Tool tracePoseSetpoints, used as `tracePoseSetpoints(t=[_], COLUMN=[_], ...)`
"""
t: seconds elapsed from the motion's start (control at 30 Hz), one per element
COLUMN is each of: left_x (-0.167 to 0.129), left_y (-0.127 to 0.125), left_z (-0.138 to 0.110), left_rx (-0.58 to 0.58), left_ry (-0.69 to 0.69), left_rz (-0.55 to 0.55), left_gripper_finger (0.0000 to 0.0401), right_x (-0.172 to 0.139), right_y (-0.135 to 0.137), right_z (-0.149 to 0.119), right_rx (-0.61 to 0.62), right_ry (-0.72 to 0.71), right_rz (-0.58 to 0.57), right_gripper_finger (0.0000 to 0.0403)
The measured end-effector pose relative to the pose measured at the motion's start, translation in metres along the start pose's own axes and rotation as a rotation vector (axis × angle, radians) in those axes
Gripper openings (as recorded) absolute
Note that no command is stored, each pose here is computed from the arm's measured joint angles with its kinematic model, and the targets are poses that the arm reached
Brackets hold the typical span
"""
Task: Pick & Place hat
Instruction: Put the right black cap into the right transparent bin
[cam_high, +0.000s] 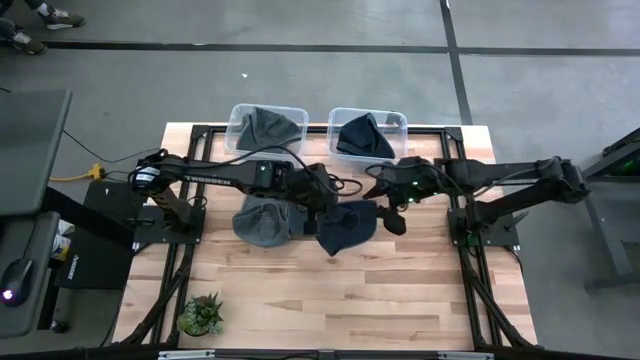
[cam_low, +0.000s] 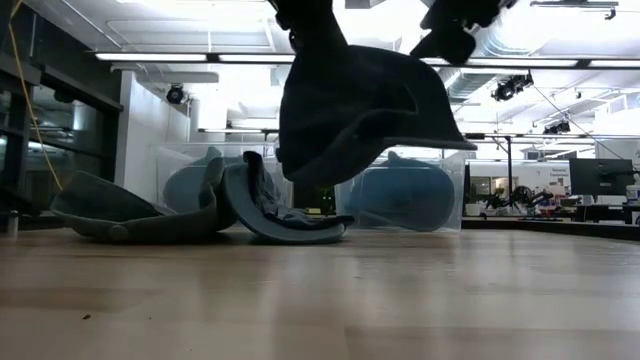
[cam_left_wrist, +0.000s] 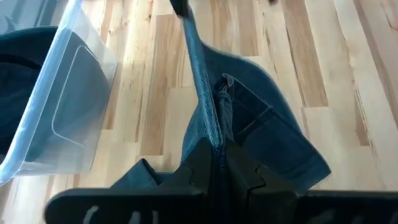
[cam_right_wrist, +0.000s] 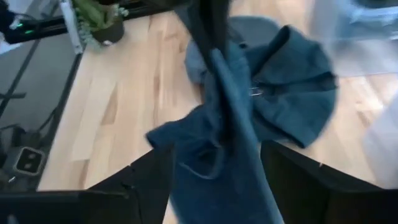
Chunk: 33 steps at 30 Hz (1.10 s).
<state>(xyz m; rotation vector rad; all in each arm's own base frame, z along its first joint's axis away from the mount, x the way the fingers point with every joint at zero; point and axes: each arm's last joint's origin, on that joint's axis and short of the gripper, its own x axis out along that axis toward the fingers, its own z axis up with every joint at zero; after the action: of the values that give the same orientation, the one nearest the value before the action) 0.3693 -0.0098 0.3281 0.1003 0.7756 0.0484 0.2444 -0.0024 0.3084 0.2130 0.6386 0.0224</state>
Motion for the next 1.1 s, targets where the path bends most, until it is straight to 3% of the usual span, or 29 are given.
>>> tracePoseSetpoints(t=[0.37, 0.7, 0.9, 1.1], left_x=[0.0, 0.0, 0.0, 0.0], left_y=[0.0, 0.001, 0.001, 0.0], left_z=[0.002, 0.003, 0.002, 0.002], left_rx=[-0.02, -0.029, -0.029, -0.029], left_ry=[-0.026, -0.028, -0.024, -0.024], left_rz=[0.006, 0.016, 0.011, 0.0], left_gripper_finger=[0.0009, 0.0009, 0.0013, 0.003], right_x=[0.04, 0.059, 0.059, 0.059], right_y=[-0.001, -0.002, -0.003, -0.004], right_z=[0.023, 0.028, 0.028, 0.028], right_rx=[-0.014, 0.024, 0.036, 0.06], right_ry=[0.064, 0.105, 0.101, 0.098], right_rz=[-0.012, 0.006, -0.026, -0.057], right_gripper_finger=[0.0246, 0.0238, 0.0194, 0.0107])
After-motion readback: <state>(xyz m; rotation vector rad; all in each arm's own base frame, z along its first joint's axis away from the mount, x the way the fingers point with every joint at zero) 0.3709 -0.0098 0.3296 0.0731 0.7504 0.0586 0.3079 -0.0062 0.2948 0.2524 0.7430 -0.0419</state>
